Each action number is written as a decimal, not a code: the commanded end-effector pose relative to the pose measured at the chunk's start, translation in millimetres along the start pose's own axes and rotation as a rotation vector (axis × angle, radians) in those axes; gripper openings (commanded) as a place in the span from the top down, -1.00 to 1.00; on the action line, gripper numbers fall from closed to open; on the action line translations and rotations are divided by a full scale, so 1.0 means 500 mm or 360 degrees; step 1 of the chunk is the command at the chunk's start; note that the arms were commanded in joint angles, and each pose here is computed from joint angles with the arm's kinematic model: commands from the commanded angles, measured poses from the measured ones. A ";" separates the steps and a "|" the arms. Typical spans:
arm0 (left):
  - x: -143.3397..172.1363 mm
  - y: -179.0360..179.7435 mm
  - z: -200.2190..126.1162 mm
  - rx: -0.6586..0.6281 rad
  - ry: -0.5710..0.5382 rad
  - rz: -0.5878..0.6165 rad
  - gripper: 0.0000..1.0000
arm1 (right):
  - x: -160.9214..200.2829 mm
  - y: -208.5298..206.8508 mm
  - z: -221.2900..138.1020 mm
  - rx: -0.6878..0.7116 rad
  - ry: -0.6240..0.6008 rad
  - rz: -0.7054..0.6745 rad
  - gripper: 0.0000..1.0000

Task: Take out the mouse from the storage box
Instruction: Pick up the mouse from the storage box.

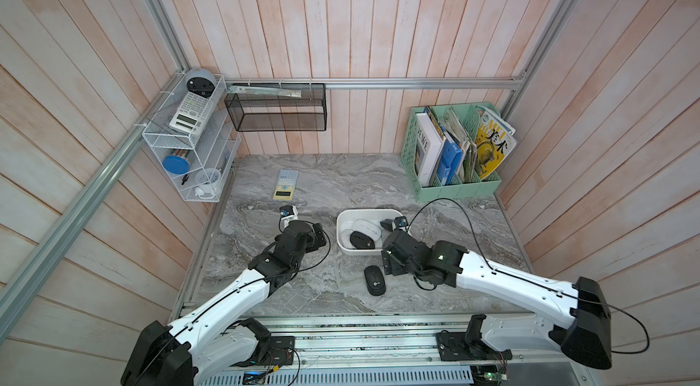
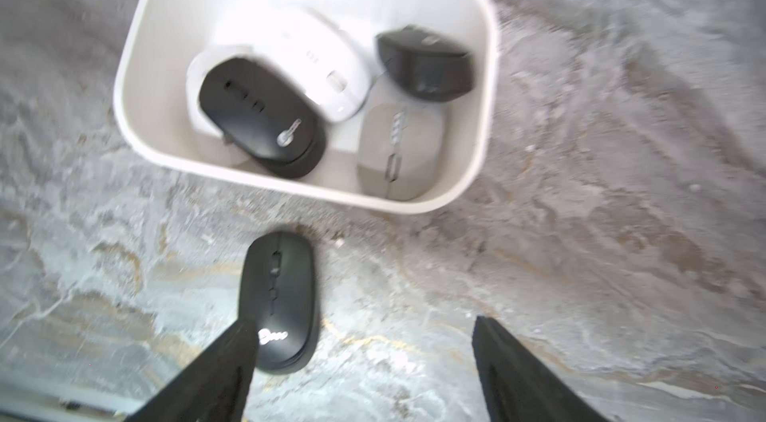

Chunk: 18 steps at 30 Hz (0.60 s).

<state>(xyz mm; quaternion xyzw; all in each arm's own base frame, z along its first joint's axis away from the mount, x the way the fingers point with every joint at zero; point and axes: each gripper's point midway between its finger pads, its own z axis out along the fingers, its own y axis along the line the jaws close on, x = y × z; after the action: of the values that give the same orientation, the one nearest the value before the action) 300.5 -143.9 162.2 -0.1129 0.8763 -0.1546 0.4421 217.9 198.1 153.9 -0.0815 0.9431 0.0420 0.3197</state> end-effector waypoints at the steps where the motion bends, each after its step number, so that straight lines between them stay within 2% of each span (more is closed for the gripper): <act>1: 0.011 -0.083 -0.043 0.0108 0.0117 -0.0157 -1.00 | -0.008 -0.090 0.000 0.0160 -0.0076 -0.0010 -0.77; 5: 0.044 -0.158 -0.047 0.0136 0.0235 -0.0260 -0.99 | -0.018 -0.152 0.004 0.0166 -0.0147 0.0127 -0.78; 13: 0.113 -0.299 0.026 0.0264 0.0430 -0.0468 -0.90 | -0.003 -0.236 0.020 0.0238 -0.0305 0.0244 -0.77; 18: 0.137 -0.366 0.080 0.0301 0.0519 -0.0549 -0.76 | 0.024 -0.246 0.032 0.0157 -0.0390 0.0320 -0.78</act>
<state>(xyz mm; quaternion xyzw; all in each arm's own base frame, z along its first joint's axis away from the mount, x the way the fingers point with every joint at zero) 293.9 -315.9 139.7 -0.1737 0.9033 -0.2729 0.2818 235.9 72.5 129.4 0.0374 0.9124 0.0113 0.4074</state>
